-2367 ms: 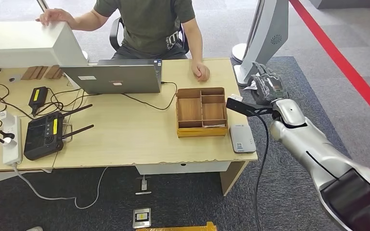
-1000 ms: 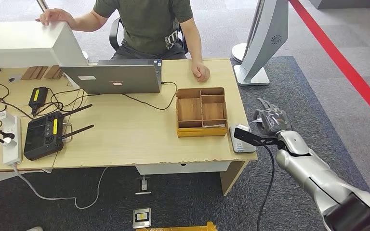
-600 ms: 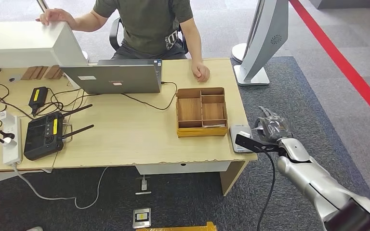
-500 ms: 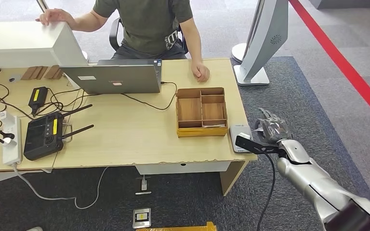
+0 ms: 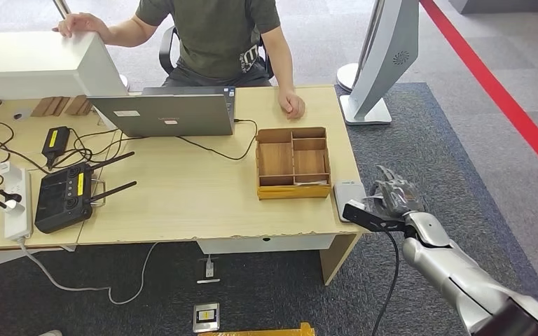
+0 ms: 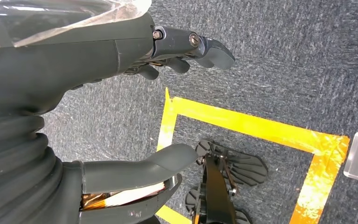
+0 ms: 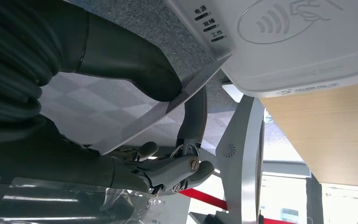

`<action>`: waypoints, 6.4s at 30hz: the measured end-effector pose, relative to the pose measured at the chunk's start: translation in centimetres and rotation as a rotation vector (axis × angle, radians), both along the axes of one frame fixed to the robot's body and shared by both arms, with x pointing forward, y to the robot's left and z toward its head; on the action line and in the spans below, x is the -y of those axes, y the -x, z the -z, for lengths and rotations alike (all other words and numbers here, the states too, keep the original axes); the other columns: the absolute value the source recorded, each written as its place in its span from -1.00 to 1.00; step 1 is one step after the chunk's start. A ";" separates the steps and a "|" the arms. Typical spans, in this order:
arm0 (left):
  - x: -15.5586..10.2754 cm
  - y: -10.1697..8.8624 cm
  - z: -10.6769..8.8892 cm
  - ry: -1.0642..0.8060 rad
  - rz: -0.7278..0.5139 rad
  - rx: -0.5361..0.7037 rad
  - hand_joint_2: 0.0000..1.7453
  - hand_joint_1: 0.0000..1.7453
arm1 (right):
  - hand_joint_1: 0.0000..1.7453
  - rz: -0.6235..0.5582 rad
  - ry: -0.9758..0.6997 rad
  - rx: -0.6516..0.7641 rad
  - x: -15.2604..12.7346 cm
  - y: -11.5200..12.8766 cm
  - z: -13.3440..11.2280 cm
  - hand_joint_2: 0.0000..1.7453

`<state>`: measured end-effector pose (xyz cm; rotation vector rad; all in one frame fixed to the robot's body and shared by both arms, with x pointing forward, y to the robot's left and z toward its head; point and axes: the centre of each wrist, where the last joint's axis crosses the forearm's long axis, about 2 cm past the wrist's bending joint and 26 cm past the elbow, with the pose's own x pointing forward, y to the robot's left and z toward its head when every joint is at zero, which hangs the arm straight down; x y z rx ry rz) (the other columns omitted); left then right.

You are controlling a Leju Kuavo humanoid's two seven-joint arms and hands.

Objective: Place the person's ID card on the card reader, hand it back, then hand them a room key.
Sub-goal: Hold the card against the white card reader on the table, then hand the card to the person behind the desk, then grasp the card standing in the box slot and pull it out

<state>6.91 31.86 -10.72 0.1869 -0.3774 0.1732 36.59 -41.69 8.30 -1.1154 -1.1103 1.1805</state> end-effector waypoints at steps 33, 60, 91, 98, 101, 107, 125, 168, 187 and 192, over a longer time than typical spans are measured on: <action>0.1 0.0 0.0 0.020 0.025 0.005 1.00 -1.00 | 1.00 -0.019 0.109 0.223 0.7 -6.6 -10.8 1.00; 0.2 -0.3 0.0 0.018 0.044 0.014 1.00 -1.00 | 1.00 -0.546 0.044 0.436 -22.6 -11.3 -21.3 1.00; 0.1 0.0 0.0 0.019 0.061 -0.001 1.00 -1.00 | -1.00 -0.418 0.167 0.347 -22.8 -12.3 -21.2 -1.00; 0.1 0.0 0.0 0.020 0.060 -0.008 1.00 -1.00 | -1.00 -0.429 0.187 0.353 -22.6 -12.3 -20.9 -1.00; 0.1 0.0 0.0 0.021 0.053 -0.008 1.00 -1.00 | -1.00 -0.433 0.183 0.352 -22.5 -12.3 -20.9 -1.00; 0.2 0.0 0.0 0.019 0.028 -0.006 1.00 -1.00 | -1.00 -0.445 0.075 0.369 -21.8 -12.2 -20.3 -1.00; 0.2 0.3 0.1 0.010 -0.020 -0.032 1.00 -1.00 | -1.00 -0.196 -0.201 0.319 -15.2 -6.5 -10.8 -0.50; 0.9 -0.1 0.0 0.025 -0.006 -0.038 1.00 -1.00 | -1.00 -0.240 0.042 0.377 -17.5 0.4 -4.4 1.00; 0.9 -0.1 0.0 0.028 -0.005 -0.041 1.00 -1.00 | -1.00 -0.228 0.051 0.317 -17.7 -0.7 -3.5 1.00; 0.9 -0.1 0.0 0.028 -0.002 -0.041 1.00 -1.00 | -1.00 -0.219 0.053 0.299 -17.5 -0.7 -3.2 1.00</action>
